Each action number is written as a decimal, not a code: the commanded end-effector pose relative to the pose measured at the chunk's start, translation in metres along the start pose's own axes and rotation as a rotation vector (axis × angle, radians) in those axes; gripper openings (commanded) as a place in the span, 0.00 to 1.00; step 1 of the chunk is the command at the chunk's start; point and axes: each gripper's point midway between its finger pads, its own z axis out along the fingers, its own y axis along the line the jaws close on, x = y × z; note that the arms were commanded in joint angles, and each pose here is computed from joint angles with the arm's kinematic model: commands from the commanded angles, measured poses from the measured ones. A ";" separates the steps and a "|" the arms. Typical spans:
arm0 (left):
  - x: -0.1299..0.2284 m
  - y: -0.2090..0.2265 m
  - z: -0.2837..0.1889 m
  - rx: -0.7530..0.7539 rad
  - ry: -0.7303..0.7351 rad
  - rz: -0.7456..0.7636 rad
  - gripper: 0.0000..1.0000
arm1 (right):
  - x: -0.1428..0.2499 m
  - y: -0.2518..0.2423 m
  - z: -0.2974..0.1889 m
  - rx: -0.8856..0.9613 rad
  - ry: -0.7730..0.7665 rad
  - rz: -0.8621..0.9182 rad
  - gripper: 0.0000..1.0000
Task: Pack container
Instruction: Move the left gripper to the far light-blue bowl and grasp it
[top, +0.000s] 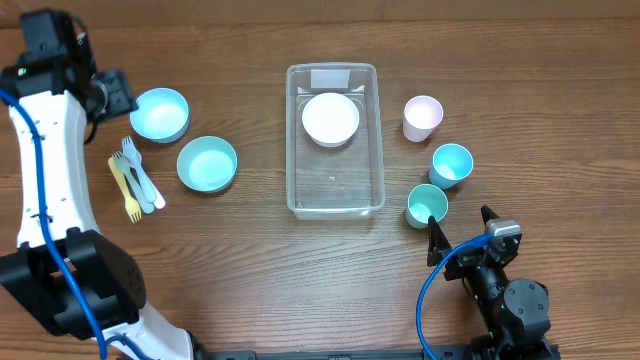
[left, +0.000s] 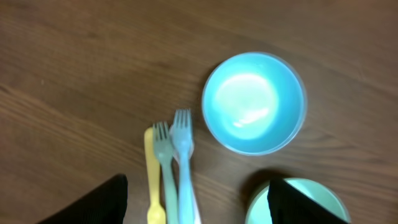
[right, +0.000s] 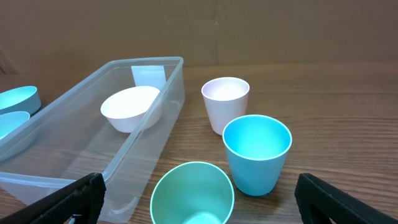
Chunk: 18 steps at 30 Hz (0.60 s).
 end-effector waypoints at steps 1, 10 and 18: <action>0.029 0.011 0.042 -0.013 0.046 0.070 0.73 | -0.002 0.001 0.000 -0.006 -0.012 0.000 1.00; 0.027 -0.017 0.122 0.118 -0.074 0.218 0.82 | -0.002 0.001 0.000 -0.006 -0.012 0.000 1.00; 0.034 -0.030 0.185 0.173 -0.084 0.233 0.70 | -0.002 0.001 0.000 -0.006 -0.012 0.000 1.00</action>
